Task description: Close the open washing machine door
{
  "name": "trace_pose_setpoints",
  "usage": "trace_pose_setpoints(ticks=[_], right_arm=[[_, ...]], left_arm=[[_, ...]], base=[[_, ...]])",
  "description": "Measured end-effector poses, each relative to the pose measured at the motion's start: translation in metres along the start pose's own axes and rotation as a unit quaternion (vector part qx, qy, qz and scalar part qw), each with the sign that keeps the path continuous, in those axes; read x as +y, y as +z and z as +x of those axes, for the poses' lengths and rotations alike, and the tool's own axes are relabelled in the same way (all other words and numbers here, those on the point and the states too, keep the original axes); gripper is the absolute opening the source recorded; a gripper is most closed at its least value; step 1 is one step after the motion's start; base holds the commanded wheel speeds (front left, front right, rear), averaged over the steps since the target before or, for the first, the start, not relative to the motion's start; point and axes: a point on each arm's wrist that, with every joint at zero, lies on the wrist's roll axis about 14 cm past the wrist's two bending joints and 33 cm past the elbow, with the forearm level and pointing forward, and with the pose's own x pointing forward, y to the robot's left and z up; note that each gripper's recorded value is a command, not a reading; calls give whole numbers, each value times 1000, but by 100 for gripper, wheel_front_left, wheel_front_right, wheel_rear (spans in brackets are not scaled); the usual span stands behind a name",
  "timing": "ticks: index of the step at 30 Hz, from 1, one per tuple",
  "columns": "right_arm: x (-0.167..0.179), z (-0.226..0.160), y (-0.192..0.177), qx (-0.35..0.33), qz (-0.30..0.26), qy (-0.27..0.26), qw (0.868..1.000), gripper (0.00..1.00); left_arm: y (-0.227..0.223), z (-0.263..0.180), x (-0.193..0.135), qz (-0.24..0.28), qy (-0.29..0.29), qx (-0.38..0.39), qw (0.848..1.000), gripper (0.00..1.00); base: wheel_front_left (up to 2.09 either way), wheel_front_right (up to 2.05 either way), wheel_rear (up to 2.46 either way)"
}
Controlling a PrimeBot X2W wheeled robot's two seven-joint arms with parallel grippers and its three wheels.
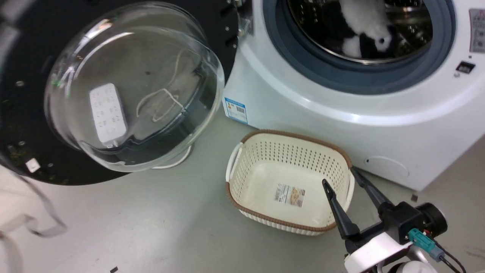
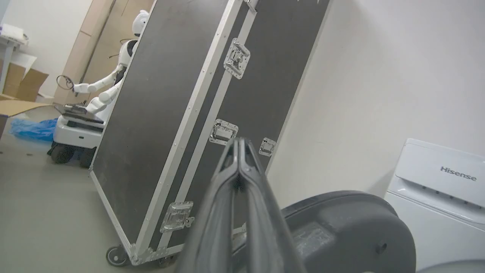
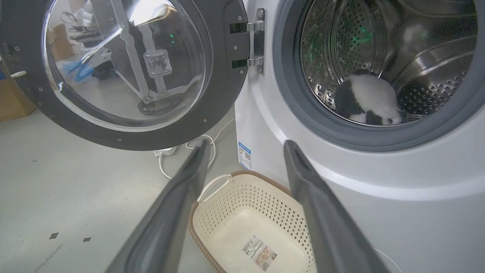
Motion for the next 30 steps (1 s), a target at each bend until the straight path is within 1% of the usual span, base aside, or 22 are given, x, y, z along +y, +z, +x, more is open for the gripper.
trace_pose_setpoints(ticks=[1,4,8,10,12,15,16,18,20,21,24,27,30], right_arm=[[-3,0,-1,1,-1,-1,1000,100],[-8,0,-8,7,-6,1,1000,100],[-18,3,-10,5,-8,-5,1000,100],[-23,2,-13,8,-8,-10,1000,100],[-25,1,-17,12,-7,-12,1000,100],[-28,0,-20,16,-8,-12,1000,100],[-28,-1,-20,17,-8,-12,1000,100],[-29,-1,-20,17,-8,-13,1000,100],[-30,-2,-19,16,-6,-15,1000,100],[-29,-2,-18,15,-7,-14,1000,100],[-29,-1,-16,12,-8,-14,1000,100],[-26,-1,-13,10,-9,-10,1000,100],[-24,-1,-9,7,-12,-8,1000,100]], left_arm=[[2,10,9,-3,12,2,1000,0],[-2,35,38,-42,59,27,997,0],[-23,55,54,-53,81,93,991,0],[-44,56,60,-75,95,139,983,0],[-70,51,65,-98,114,194,969,0],[-92,44,75,-68,126,259,955,0],[-96,41,80,-72,134,273,950,0],[-108,32,86,-108,153,301,935,0],[-124,19,85,-162,166,339,912,0],[-139,6,71,-227,151,382,883,0],[-136,6,57,-265,120,397,871,0],[-132,3,45,-285,90,414,860,0],[-130,-9,36,-302,65,439,844,0]], base=[[0,0,0],[0,0,0],[0,0,0],[0,0,0],[0,0,0],[0,0,0],[0,0,0],[0,0,0],[0,0,0],[0,0,0],[0,0,0],[0,0,0],[0,0,0]])
